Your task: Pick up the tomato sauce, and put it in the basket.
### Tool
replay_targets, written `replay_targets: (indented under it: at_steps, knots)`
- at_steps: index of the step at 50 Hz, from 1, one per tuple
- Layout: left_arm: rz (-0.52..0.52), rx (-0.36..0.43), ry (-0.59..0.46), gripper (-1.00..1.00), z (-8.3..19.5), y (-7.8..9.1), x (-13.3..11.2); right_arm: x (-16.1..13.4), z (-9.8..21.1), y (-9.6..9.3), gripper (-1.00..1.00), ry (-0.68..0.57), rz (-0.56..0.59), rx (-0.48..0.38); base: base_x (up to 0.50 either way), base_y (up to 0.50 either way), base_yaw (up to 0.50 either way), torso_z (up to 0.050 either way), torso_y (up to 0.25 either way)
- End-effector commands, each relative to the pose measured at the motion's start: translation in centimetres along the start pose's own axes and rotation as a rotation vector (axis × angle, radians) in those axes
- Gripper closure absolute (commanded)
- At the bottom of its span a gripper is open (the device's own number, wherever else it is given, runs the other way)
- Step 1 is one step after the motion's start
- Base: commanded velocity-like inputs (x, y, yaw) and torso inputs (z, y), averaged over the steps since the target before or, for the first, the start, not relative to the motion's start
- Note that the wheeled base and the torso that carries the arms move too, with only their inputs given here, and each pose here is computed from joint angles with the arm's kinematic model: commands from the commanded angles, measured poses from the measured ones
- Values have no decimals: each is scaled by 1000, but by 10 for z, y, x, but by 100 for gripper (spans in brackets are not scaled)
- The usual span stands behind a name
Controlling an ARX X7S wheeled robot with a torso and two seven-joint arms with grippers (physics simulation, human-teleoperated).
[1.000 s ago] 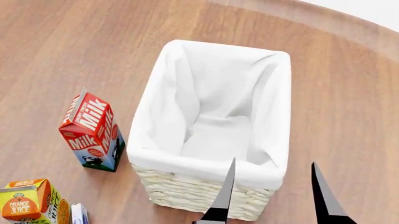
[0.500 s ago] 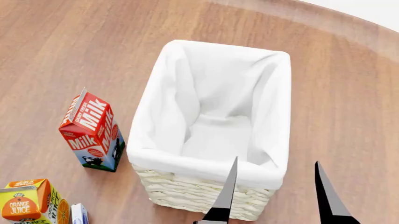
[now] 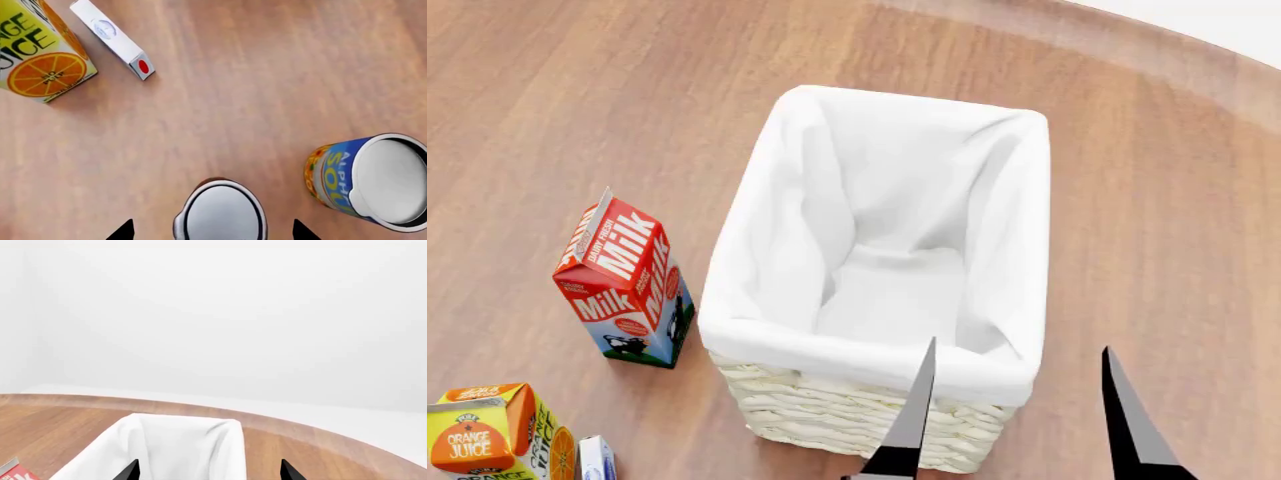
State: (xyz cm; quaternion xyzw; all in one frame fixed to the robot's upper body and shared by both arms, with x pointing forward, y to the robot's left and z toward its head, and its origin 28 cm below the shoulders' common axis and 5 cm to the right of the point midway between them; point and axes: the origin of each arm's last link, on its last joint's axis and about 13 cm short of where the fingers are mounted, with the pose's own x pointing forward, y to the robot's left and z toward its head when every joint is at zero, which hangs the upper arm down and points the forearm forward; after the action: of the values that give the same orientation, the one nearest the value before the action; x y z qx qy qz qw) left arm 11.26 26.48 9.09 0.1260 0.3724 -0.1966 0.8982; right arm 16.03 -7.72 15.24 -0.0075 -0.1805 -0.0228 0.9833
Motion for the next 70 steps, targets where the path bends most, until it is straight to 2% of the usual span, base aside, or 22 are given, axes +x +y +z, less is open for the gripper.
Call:
replay_targets:
  at_steps: [1,30,55,56,70]
  knots:
    - [3,-12,7,-100,-2,1,3,-1,-1,0,-100,1,-1,1,0,0,0,0,0]
    - [-10,-13,21,-100,0,-1,10,-2,-2,0,-100,7,-7,2,0,0,0,0,0]
    - [-10,-6,45,-100,-12,2,31,-1,-1,-2,-100,6,-5,-2,0,0,0,0,0]
    - [-5,-2,40,100,-11,2,31,-1,-2,-2,-100,7,-6,-2,0,0,0,0,0]
    - [-12,9,33,100,-10,-2,25,-1,-3,0,-100,9,0,5,0,0,0,0,0]
